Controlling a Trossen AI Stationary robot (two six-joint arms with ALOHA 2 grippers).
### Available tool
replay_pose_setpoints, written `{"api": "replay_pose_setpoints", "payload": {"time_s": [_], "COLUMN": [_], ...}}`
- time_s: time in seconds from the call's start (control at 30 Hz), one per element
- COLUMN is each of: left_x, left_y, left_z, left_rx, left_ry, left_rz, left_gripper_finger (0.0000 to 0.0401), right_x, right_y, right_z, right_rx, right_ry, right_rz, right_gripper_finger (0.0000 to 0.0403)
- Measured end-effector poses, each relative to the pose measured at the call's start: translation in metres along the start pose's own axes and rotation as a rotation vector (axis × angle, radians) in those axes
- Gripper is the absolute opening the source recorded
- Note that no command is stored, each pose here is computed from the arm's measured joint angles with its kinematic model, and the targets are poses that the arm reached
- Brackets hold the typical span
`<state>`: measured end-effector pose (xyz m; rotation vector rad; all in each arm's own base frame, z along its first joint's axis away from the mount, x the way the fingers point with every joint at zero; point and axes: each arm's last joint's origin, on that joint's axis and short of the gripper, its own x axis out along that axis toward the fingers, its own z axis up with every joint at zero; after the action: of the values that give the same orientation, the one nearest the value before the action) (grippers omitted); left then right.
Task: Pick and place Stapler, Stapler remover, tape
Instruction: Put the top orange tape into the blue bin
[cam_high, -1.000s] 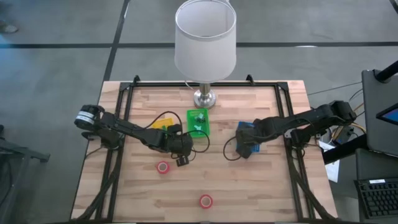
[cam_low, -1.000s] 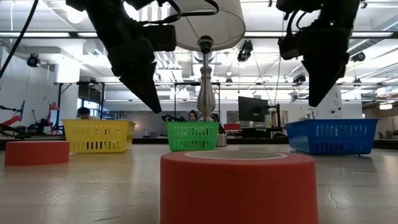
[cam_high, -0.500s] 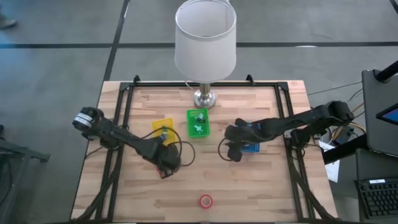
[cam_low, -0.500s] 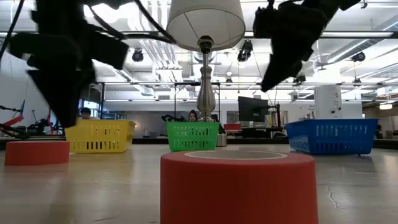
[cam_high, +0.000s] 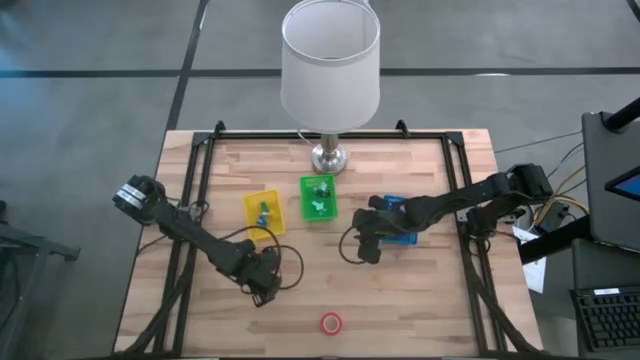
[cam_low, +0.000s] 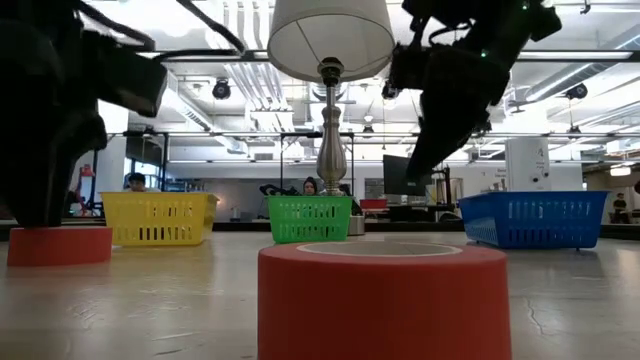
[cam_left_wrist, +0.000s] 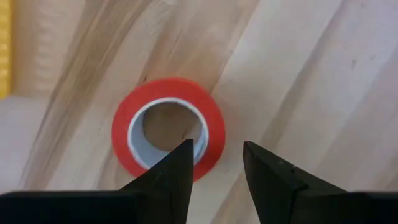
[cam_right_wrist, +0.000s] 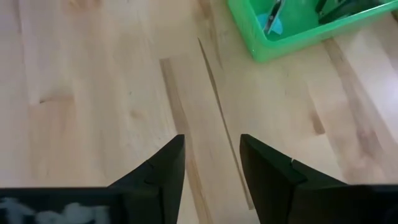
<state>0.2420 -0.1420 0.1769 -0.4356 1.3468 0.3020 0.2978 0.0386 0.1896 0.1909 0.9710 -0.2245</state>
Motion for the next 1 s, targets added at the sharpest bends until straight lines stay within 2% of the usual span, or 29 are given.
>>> {"api": "replay_pose_setpoints", "payload": {"time_s": [0.23,0.37,0.47,0.57,0.63,0.77,1.0], "left_x": [0.019,0.026,0.021,0.010,0.001,-0.021,-0.040], "left_y": [0.009,0.007,-0.004,-0.012,-0.017,-0.028,-0.031], "left_z": [-0.006,-0.004,0.003,0.012,0.022,0.042,0.064], "left_rx": [0.024,0.104,0.164,0.256,0.331,0.440,0.515], "left_ry": [-0.053,-0.117,-0.186,-0.257,-0.343,-0.513,-0.709], "left_rz": [-0.002,-0.066,-0.144,-0.136,-0.100,-0.020,0.142], "left_gripper_finger": [0.0142,0.0134,0.0102,0.0054,0.0034,0.0035,0.0052], "right_x": [0.008,0.008,0.007,0.008,0.008,0.008,0.005], "right_y": [0.002,0.002,0.002,0.002,0.002,0.004,0.015], "right_z": [0.000,0.000,0.000,0.000,0.001,0.003,0.014], "right_rx": [-0.007,-0.009,-0.009,-0.020,-0.024,0.005,0.009], "right_ry": [0.012,0.010,0.007,0.006,0.005,-0.012,-0.116], "right_rz": [-0.005,-0.004,-0.003,-0.002,0.005,0.052,0.180], "right_gripper_finger": [0.0150,0.0145,0.0140,0.0136,0.0134,0.0128,0.0118]}}
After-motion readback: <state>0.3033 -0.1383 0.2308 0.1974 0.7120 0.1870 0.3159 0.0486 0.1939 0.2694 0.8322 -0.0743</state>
